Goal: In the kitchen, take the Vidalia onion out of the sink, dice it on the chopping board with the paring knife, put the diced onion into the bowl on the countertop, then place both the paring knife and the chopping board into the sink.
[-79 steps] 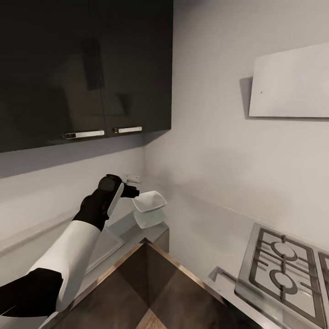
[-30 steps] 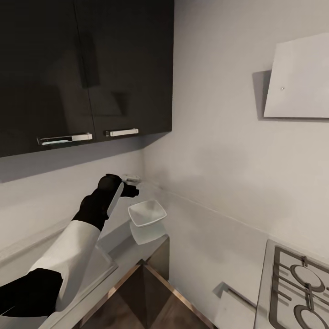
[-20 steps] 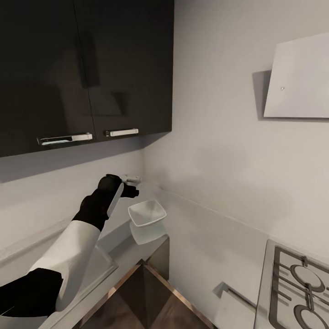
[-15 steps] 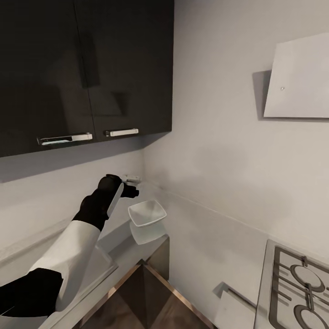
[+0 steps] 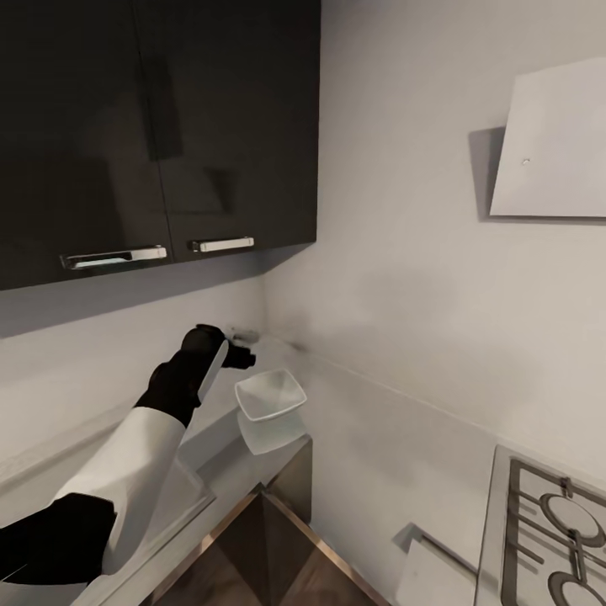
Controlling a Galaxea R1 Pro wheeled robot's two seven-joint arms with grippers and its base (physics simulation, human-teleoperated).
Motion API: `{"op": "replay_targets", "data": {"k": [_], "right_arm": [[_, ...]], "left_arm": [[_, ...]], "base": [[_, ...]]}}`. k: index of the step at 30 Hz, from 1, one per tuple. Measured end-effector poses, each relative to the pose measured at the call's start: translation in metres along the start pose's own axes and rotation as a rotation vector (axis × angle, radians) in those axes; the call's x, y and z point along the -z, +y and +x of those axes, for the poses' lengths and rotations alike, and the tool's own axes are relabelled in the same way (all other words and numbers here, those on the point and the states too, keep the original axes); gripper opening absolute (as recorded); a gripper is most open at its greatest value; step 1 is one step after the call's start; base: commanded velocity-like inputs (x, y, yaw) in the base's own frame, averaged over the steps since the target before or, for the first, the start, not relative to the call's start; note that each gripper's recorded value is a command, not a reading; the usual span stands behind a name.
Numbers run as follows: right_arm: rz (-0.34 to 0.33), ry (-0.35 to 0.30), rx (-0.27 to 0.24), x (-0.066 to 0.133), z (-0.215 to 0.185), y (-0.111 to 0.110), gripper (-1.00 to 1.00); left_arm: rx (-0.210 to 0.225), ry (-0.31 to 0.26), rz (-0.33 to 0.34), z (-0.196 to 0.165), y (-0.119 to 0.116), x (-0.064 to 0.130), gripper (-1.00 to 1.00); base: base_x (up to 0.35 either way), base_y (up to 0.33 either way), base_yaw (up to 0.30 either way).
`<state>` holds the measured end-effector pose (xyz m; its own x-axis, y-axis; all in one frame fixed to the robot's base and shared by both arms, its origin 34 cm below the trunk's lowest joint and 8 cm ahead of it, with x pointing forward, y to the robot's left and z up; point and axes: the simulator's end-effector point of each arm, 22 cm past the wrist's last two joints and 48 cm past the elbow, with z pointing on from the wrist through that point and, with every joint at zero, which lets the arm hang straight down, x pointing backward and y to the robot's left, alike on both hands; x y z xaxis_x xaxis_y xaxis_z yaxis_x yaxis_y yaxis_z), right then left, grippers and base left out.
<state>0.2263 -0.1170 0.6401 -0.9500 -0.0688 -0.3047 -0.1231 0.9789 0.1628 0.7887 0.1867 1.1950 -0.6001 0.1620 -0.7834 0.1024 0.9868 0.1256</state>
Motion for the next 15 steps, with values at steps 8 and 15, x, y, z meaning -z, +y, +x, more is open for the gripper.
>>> {"op": "replay_targets", "data": {"k": [8, 15], "right_arm": [[-0.002, 0.011, -0.002, 0.000, 0.004, 0.001, 1.00], [-0.003, 0.022, -0.004, 0.000, 0.008, 0.002, 1.00]], "left_arm": [[0.049, 0.048, 0.009, 0.018, 0.007, -0.014, 1.00], [0.098, 0.062, 0.018, 0.025, 0.014, -0.021, 1.00]], "base": [[0.004, 0.000, 0.000], [0.000, 0.000, 0.000]]}}
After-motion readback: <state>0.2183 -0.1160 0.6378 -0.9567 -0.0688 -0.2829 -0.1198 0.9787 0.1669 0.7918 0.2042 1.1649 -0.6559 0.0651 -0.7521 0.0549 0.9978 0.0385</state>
